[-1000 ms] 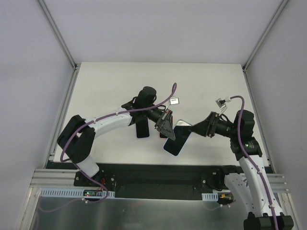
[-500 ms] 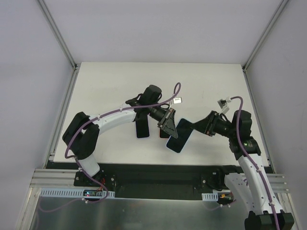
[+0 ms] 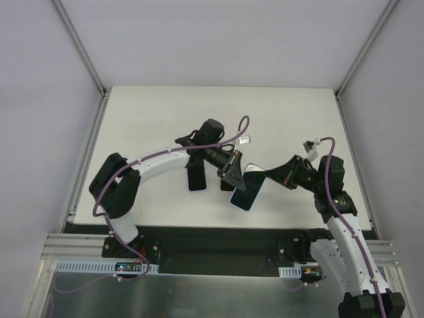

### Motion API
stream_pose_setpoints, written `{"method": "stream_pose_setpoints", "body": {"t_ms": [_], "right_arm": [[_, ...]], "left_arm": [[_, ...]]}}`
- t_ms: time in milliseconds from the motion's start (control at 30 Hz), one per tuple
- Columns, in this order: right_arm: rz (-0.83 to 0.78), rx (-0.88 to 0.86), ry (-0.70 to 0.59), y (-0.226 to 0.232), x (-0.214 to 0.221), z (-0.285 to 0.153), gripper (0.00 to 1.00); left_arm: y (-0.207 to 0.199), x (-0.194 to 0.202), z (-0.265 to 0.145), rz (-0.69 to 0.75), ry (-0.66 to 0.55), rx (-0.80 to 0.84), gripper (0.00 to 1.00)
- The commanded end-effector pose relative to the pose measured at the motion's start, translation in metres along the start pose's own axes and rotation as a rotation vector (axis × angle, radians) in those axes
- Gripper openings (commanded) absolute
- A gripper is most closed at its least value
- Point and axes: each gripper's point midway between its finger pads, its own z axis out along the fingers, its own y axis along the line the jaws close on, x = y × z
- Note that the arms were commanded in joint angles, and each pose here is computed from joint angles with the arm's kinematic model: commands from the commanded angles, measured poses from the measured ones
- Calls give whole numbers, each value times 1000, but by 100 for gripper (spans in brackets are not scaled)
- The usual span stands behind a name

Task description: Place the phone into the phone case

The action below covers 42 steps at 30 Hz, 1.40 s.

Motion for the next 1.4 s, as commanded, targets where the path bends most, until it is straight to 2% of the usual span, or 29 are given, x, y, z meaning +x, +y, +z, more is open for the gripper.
{"method": "stream_pose_setpoints", "body": {"t_ms": [0,33,67,133,167,200,233,267,333,367,733,1033,1100,1200,1367], "right_arm": [[-44,-57,-48,23,-12,-4,2],[-45,-36,-60,20,-14,-5,4],[-48,-17,-61,16,-14,-5,18],[-68,63,-66,4,-14,-9,37],[-83,101,-82,0,-16,-12,52],[-68,191,-65,-16,-8,-19,59],[-105,292,-130,-28,-21,-28,66],[-127,327,-162,-30,-23,-36,83],[-143,407,-197,-40,-25,-49,99],[-158,406,-215,-37,-26,-53,96],[-176,619,-249,-69,-25,-81,96],[-172,652,-254,-75,-28,-81,96],[-173,651,-244,-75,-27,-81,96],[-175,658,-230,-75,-26,-81,96],[-173,632,-225,-69,-26,-79,96]], "left_arm": [[15,-11,2,-29,-50,-95,0],[18,-12,3,-35,-57,-107,0],[22,-12,4,-59,-59,-117,0],[28,-14,6,-77,-73,-143,0],[32,-15,7,-93,-78,-155,0],[35,-18,6,-94,-92,-171,0],[37,-21,6,-94,-101,-184,0],[42,-26,7,-100,-119,-208,0],[50,-32,9,-120,-133,-232,0],[55,-38,8,-141,-155,-255,0],[105,-100,23,-268,-242,-320,0],[132,-117,36,-355,-262,-326,2],[135,-113,36,-369,-261,-335,12],[136,-102,25,-362,-294,-395,37],[136,-92,16,-356,-286,-398,42]]}}
